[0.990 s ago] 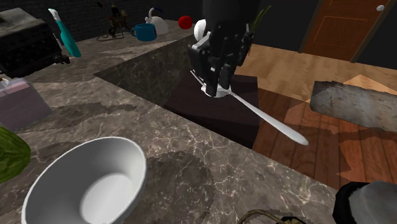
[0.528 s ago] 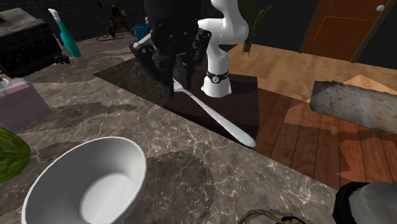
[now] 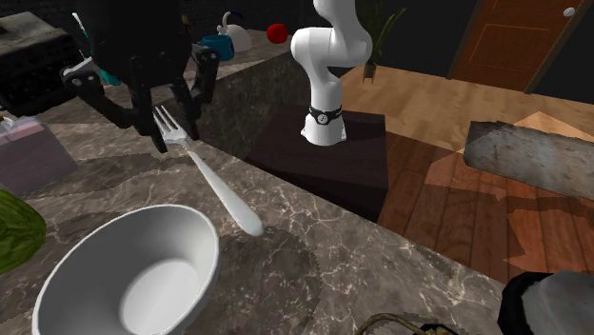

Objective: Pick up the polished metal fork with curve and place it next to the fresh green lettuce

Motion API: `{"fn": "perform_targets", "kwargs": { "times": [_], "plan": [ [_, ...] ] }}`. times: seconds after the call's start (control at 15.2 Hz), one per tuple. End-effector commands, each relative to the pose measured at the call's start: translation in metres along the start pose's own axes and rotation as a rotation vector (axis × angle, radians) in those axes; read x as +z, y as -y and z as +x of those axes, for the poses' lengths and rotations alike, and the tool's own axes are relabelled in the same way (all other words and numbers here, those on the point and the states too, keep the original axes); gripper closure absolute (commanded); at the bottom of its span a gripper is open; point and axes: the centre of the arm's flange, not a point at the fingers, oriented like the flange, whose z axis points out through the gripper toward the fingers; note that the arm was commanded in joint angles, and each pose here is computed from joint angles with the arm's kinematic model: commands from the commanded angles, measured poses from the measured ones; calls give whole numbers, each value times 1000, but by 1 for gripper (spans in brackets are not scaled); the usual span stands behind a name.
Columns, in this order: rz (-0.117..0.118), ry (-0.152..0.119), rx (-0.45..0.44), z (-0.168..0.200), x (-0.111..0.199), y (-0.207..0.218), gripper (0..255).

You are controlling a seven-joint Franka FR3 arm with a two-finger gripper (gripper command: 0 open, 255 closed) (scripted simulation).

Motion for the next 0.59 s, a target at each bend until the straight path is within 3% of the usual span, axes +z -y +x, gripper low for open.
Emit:
{"fn": "perform_targets", "kwargs": {
  "times": [0.0, 0.53],
  "plan": [
    [0, 1, -2, -16, 2, -21, 255],
    [0, 0, -2, -77, 6, -107, 255]
  ]
}}
